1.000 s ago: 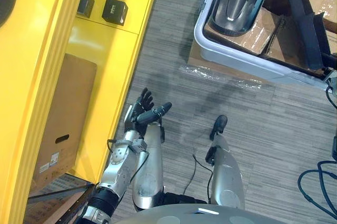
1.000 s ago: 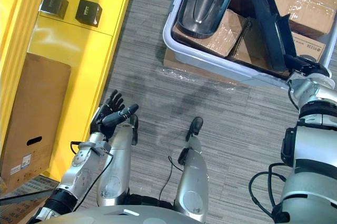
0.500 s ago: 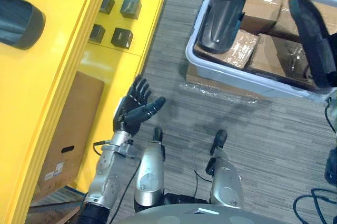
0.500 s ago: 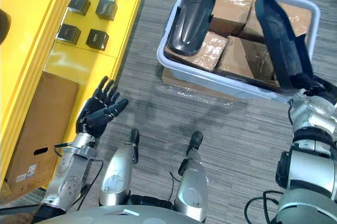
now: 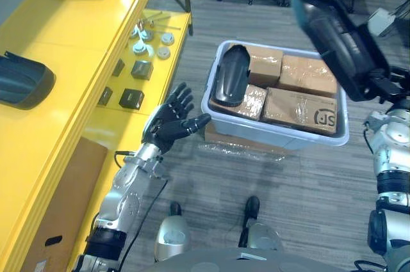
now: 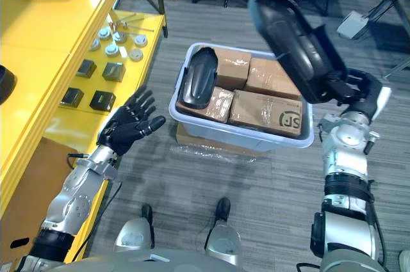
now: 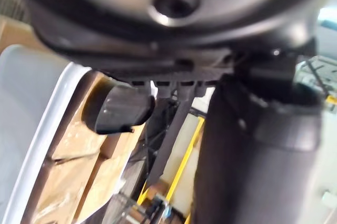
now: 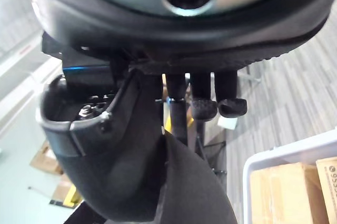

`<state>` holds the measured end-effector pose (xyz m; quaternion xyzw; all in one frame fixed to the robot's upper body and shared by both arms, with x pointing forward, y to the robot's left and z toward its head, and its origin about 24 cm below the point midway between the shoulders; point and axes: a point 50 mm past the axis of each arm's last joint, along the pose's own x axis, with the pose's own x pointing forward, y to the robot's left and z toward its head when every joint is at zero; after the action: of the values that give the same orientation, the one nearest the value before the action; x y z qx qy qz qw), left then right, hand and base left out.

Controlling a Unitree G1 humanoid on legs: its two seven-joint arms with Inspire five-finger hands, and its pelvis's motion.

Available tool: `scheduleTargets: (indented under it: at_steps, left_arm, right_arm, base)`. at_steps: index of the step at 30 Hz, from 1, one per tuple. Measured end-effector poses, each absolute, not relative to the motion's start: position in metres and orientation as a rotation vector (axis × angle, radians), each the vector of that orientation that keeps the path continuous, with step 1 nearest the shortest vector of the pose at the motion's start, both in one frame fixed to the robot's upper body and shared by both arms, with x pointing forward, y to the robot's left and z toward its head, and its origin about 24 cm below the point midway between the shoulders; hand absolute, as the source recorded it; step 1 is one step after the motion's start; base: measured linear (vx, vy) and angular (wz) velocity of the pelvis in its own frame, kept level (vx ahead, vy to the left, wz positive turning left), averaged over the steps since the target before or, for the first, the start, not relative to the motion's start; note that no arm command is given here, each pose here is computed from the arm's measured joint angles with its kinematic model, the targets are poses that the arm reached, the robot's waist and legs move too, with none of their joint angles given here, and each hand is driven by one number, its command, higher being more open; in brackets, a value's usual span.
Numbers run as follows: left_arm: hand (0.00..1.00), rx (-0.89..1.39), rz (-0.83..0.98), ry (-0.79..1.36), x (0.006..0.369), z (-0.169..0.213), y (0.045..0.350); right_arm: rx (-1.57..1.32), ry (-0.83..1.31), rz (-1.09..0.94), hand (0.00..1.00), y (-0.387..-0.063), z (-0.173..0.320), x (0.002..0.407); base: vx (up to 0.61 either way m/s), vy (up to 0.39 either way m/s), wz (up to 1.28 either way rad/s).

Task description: Walk over and take three plastic housings, then place them on the shelf

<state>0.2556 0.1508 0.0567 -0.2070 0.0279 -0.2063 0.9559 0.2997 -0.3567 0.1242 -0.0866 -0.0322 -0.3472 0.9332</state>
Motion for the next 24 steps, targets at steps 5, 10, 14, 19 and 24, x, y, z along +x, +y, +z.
scheduleTargets:
  at_steps: [5, 10, 14, 19, 24]
  left_arm:
    - [1.00, -0.583, -0.539, 0.230, 0.263, 0.048, 0.120]
    - [1.00, -0.714, -0.492, 0.308, 0.267, 0.041, 0.102]
    - [1.00, -0.798, -0.419, 0.265, 0.270, 0.044, 0.099]
    - [1.00, -0.853, -0.343, 0.248, 0.272, 0.039, 0.096]
    - [1.00, -0.857, -0.325, 0.291, 0.268, 0.030, 0.084]
  right_arm:
    - [-0.274, -0.059, -0.599, 0.00, -0.328, 0.112, 0.308]
    - [-0.341, -0.104, -0.521, 0.00, -0.302, 0.101, 0.307]
    - [-0.375, -0.114, -0.455, 0.00, -0.284, 0.088, 0.302]
    - [-0.358, -0.046, -0.344, 0.00, -0.250, 0.054, 0.295]
    - [-0.339, -0.015, -0.245, 0.00, -0.216, 0.033, 0.289]
  base:
    - [-0.06, 0.000, -0.11]
    - [-0.04, -0.015, -0.04]
    - [0.00, 0.000, 0.00]
    - [0.01, 0.004, 0.01]
    - [0.00, 0.012, 0.04]
